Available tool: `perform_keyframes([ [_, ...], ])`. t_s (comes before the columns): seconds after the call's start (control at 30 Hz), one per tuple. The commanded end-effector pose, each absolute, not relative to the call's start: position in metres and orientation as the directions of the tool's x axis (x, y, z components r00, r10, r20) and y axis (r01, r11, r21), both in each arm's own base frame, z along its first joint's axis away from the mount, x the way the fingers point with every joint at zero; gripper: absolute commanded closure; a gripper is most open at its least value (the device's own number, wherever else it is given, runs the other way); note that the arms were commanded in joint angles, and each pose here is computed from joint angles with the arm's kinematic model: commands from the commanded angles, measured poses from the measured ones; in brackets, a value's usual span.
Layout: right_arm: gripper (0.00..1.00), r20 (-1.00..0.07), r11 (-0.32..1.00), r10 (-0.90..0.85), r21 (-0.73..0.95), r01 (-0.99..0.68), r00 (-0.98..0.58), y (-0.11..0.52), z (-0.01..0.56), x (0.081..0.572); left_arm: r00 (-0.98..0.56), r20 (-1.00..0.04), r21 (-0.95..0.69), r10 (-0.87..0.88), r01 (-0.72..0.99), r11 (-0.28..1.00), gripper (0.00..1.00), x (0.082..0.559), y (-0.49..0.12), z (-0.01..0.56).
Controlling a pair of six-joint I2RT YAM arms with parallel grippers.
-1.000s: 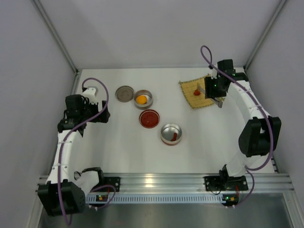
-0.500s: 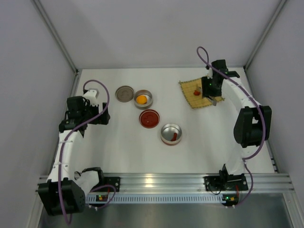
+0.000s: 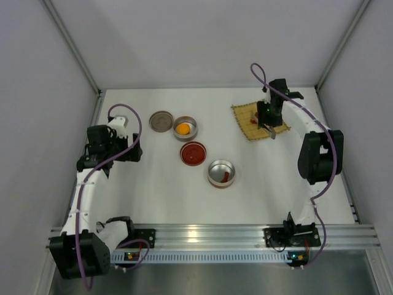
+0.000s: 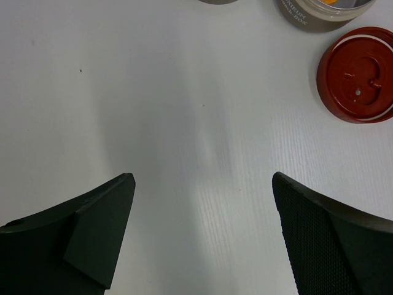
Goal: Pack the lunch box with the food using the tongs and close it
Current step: Pick up the fake food from the plate.
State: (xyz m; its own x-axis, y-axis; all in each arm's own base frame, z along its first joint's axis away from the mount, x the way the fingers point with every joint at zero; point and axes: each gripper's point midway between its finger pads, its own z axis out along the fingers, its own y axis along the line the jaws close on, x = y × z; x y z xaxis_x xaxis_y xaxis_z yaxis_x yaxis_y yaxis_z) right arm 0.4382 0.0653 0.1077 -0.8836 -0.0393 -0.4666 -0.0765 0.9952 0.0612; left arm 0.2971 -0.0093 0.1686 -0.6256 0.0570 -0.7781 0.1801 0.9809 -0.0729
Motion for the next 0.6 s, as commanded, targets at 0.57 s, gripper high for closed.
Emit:
perform_keyframes([
  [0.57,0.50,-0.496,0.986,-0.056,0.106,-0.125,-0.866,0.081,0.119,0.437,-0.595,-0.802,-0.064,0.056,0.179,0.982,0.02,0.306,-0.008,0.175],
])
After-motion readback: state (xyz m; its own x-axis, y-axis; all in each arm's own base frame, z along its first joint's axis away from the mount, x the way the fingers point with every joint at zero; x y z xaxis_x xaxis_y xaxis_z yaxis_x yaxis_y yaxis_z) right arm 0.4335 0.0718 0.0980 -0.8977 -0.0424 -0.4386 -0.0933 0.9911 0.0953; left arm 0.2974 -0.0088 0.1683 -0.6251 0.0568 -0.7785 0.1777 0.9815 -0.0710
